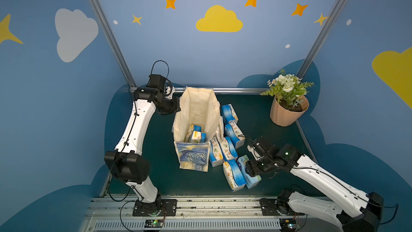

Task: Put tissues into the canvas bag
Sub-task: Pick up the pack of facial tissues from the center of the board.

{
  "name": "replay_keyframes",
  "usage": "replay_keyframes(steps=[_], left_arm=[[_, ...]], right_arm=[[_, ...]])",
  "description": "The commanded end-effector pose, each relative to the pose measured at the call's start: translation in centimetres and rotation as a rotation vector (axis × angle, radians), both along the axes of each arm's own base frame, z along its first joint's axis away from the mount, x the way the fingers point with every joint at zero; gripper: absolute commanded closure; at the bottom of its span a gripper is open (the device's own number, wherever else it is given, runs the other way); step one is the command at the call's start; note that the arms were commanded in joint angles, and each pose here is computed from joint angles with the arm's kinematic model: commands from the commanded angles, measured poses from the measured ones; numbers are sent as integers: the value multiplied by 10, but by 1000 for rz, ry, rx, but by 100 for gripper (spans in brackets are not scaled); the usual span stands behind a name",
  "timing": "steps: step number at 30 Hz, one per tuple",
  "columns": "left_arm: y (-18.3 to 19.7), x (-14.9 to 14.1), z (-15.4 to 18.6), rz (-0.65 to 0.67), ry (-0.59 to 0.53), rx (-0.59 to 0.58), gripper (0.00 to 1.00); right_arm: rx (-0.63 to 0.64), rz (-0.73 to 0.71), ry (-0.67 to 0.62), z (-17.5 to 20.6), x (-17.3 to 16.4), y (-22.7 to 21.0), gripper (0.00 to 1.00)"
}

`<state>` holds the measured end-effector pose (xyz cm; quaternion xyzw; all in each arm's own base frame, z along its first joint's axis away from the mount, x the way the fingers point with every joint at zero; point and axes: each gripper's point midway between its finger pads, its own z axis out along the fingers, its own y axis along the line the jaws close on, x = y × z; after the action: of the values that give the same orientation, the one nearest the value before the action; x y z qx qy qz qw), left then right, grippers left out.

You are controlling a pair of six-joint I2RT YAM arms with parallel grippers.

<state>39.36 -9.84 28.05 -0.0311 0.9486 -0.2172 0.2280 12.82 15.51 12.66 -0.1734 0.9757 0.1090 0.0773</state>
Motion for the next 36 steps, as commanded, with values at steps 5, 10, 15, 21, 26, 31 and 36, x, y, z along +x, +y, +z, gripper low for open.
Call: replay_keyframes(steps=[5, 10, 15, 21, 26, 31, 36], left_arm=[[-1, -1, 2, -4, -13, -5, 96], [-1, 0, 2, -4, -10, -6, 96], [0, 1, 2, -2, -10, 0, 96], [-1, 2, 3, -6, -10, 0, 96], [0, 2, 2, -6, -7, 2, 96], [-2, 3, 1, -10, -2, -3, 96], [-2, 3, 3, -12, -9, -7, 96]], right_arm=[[-52, -17, 48, -20, 6, 7, 21], [-107, -45, 64, -32, 14, 8, 21], [-190, -110, 106, -48, 16, -2, 21], [-204, -132, 147, -56, 17, 3, 35], [-192, -132, 129, -47, 22, 5, 64], [-200, -151, 25, -6, 41, -3, 66], [-120, -180, -264, 92, 92, 0, 66]])
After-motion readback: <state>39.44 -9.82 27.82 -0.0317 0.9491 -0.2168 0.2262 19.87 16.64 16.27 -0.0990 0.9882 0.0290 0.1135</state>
